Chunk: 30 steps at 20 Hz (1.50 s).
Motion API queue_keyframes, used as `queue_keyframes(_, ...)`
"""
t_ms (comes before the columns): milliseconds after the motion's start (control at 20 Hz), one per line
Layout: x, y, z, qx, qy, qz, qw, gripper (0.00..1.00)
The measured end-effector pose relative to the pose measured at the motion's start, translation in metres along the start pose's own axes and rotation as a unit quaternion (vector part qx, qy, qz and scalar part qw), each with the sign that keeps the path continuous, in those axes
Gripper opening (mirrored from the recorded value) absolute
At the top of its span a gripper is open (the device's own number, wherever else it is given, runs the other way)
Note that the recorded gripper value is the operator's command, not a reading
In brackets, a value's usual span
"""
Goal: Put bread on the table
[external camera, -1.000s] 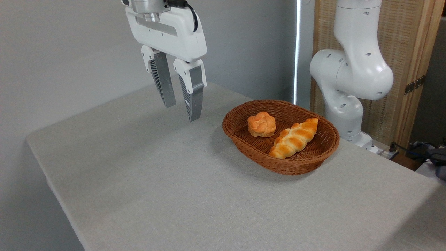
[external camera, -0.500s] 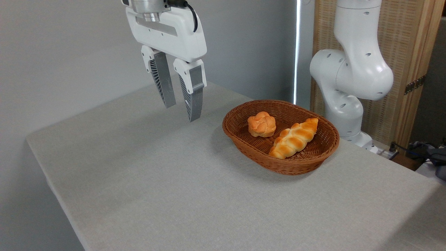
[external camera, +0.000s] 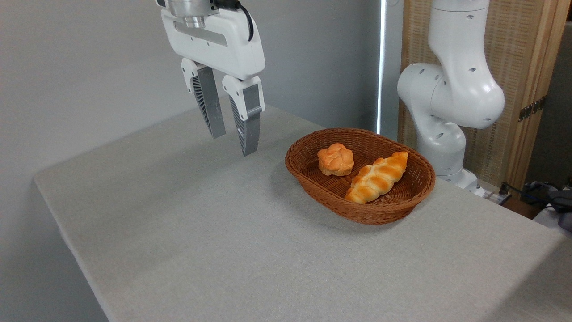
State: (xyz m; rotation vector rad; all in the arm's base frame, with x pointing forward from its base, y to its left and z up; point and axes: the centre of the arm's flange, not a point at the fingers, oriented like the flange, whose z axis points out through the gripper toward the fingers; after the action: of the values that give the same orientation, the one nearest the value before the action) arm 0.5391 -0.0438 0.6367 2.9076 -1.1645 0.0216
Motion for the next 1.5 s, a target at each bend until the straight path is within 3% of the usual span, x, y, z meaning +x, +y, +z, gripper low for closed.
queue_keyframes(1100, -0.005, -0.004, 0.004, -0.004, -0.005, -0.006, 1.0, 1.0)
queue_keyframes(1500, -0.013, 0.009, 0.006, -0.008, -0.01, -0.001, 0.9999, 1.0)
